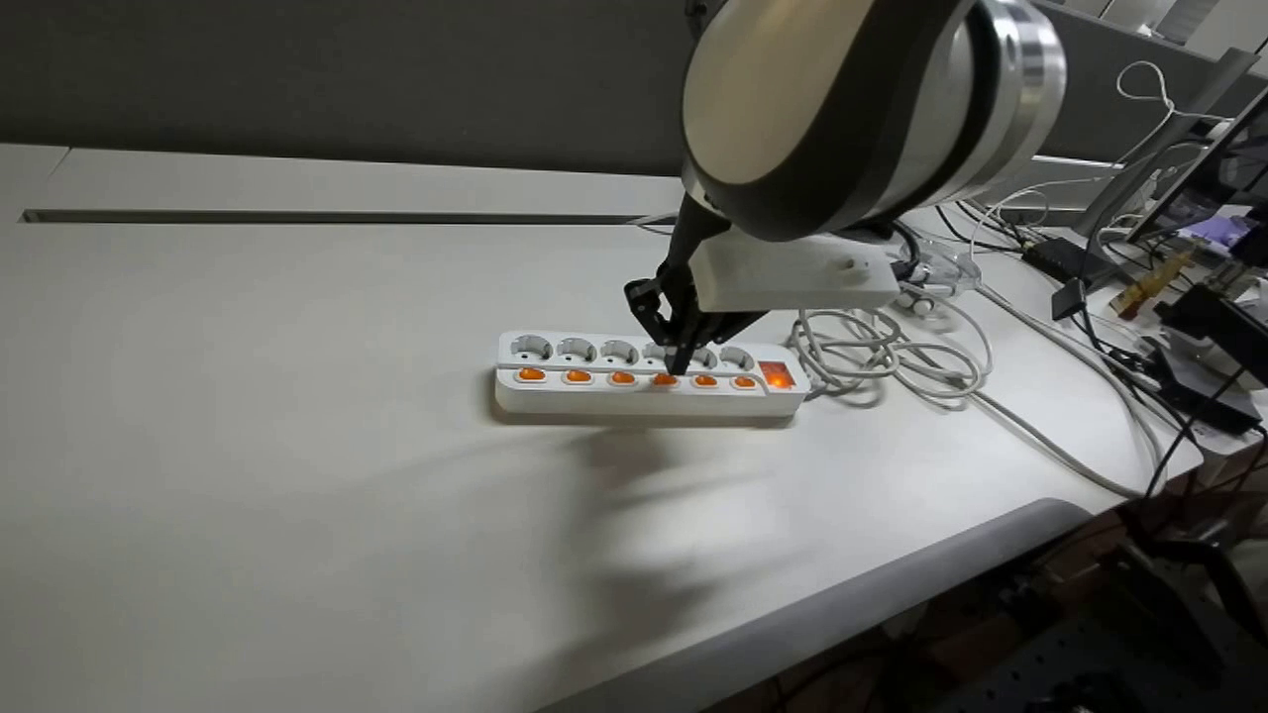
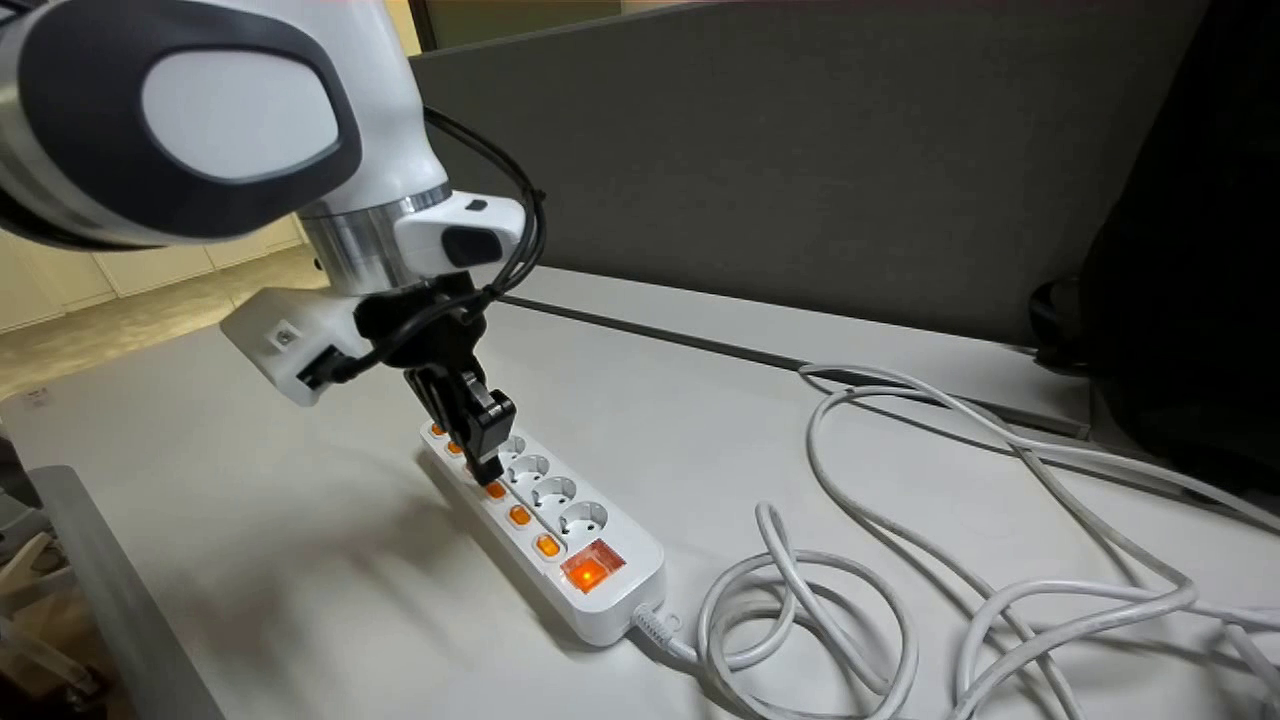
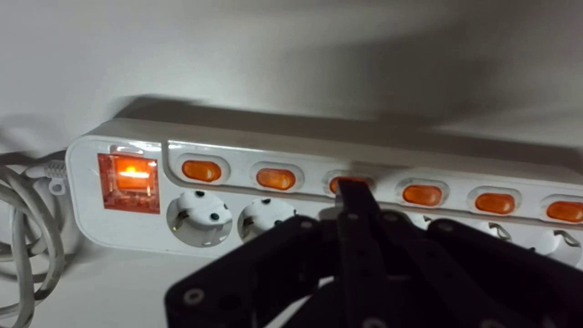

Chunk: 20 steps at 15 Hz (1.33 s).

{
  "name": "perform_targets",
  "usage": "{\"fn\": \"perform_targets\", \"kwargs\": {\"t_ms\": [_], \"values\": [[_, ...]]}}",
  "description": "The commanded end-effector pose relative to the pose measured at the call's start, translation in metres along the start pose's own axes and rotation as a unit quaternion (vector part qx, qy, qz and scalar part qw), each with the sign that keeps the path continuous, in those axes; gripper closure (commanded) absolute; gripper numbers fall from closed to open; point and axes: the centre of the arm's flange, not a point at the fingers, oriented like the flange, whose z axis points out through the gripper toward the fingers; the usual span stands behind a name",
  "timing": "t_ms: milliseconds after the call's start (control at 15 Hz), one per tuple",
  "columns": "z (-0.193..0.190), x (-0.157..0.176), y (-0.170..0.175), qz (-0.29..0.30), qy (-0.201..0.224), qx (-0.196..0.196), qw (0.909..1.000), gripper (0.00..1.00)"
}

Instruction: Press the third switch from the right on the extension cable

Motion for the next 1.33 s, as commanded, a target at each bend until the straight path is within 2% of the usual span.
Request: {"fn": "perform_targets", "kwargs": {"t_ms": [0, 667, 1000, 1267], "values": [[0.012, 0.013, -0.006, 0.017, -0.008, -0.003, 0.9998, 1.00], [0.023, 0.018, -0.009, 0.019, -0.036, -0.006, 0.9991, 1.00], [0.034, 0.015, -0.019, 0.012, -0.037, -0.046, 0.9982, 1.00], [0.044, -0.001, -0.038, 0.007, 0.005, -0.093, 0.9956, 1.00]]}}
